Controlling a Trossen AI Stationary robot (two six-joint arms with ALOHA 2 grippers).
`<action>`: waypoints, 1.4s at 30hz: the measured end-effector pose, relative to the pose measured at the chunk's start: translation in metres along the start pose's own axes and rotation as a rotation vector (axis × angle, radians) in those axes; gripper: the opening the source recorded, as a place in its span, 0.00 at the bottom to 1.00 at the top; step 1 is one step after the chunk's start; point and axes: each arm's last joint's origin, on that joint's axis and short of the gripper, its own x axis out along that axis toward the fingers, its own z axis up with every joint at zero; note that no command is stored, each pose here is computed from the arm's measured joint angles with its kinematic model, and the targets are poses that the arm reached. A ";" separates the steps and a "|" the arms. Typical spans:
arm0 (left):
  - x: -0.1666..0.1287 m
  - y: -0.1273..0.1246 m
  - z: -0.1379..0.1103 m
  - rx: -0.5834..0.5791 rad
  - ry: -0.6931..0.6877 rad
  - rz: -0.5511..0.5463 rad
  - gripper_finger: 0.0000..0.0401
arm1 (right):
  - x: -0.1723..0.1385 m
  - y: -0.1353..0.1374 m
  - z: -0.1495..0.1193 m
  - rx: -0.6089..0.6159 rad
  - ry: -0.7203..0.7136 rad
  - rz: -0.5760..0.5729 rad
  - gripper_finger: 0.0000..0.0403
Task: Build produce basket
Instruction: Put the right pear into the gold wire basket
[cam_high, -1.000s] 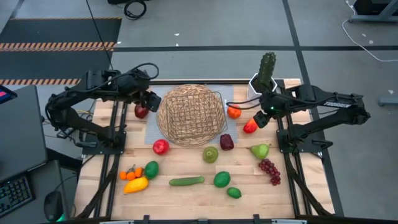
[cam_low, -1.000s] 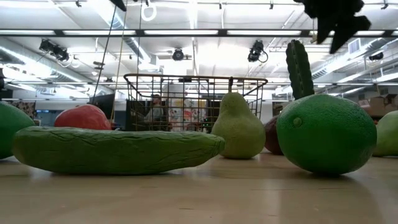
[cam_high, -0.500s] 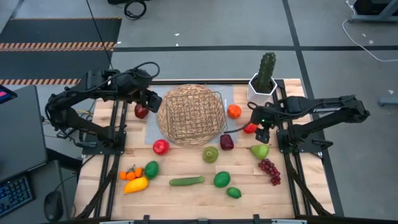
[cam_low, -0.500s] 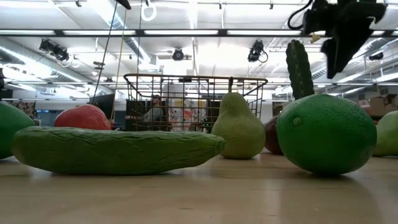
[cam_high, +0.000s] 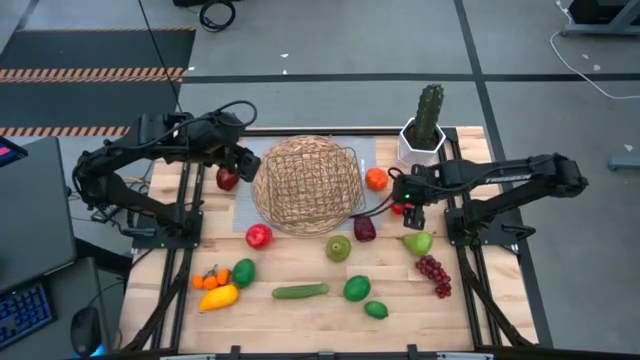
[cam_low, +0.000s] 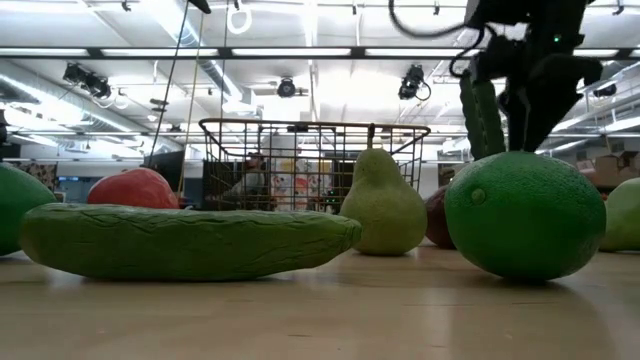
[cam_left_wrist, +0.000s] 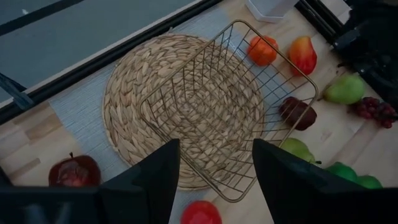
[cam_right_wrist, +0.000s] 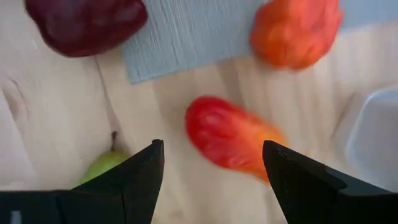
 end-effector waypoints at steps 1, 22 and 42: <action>0.000 -0.001 -0.001 0.003 0.001 -0.002 0.52 | 0.002 0.001 0.001 0.044 0.014 0.017 0.69; -0.001 -0.003 -0.002 0.014 0.004 -0.010 0.51 | -0.008 0.042 -0.021 0.379 0.234 0.206 0.69; -0.001 -0.003 -0.002 0.014 0.009 -0.016 0.50 | 0.024 0.058 -0.042 0.378 0.211 0.156 0.93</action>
